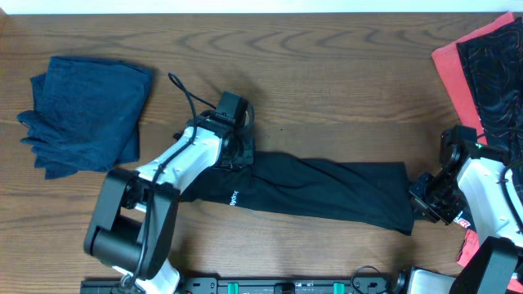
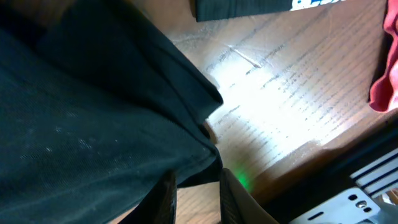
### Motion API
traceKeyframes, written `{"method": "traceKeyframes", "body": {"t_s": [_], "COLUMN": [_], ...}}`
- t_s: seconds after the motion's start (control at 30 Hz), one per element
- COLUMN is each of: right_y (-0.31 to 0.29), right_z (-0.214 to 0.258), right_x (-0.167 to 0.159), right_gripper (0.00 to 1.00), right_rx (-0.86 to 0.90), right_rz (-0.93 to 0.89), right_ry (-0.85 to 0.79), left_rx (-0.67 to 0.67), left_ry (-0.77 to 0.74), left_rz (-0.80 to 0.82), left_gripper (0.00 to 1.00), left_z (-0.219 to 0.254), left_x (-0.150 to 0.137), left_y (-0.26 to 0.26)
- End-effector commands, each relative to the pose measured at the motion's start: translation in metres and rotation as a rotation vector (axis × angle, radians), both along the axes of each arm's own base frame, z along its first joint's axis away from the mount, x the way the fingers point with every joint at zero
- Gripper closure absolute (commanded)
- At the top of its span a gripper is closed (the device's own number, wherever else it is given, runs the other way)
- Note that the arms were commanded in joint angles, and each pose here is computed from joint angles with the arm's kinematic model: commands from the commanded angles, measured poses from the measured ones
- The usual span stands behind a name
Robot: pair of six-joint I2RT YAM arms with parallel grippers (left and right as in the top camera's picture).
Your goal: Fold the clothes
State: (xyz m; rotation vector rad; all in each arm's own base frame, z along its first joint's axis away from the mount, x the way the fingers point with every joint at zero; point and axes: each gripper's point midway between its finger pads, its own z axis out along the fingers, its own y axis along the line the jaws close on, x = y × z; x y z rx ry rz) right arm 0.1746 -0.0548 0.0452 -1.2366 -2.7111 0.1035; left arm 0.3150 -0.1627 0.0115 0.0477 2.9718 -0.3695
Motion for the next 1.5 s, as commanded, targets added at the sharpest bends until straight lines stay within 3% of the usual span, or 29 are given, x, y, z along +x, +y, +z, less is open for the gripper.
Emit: {"method": "traceKeyframes", "body": {"t_s": [0.0, 0.37, 0.63, 0.97, 1.47], "right_y": [-0.004, -0.007, -0.012, 0.003, 0.011], "right_z": [0.004, -0.011, -0.031, -0.032, -0.058], "right_x": [0.001, -0.001, 0.015, 0.033, 0.022], "right_gripper": [0.77, 0.75, 0.44, 0.43, 0.43], "right_rx": [-0.02, -0.043, -0.074, 0.026, 0.066], "right_rz": [0.005, 0.01, 0.009, 0.052, 0.048], "right_ry": [-0.008, -0.019, -0.117, -0.203, -0.155], "left_rx": [0.02, 0.019, 0.019, 0.019, 0.019], "left_ry": [0.003, 0.003, 0.004, 0.004, 0.004], "left_rz": [-0.001, 0.0, 0.003, 0.003, 0.003], "left_gripper": [0.83, 0.83, 0.83, 0.83, 0.83], "left_z": [-0.005, -0.004, -0.004, -0.004, -0.004], "left_x": [0.001, 0.001, 0.001, 0.001, 0.001], "left_y": [0.003, 0.003, 0.003, 0.003, 0.003]}}
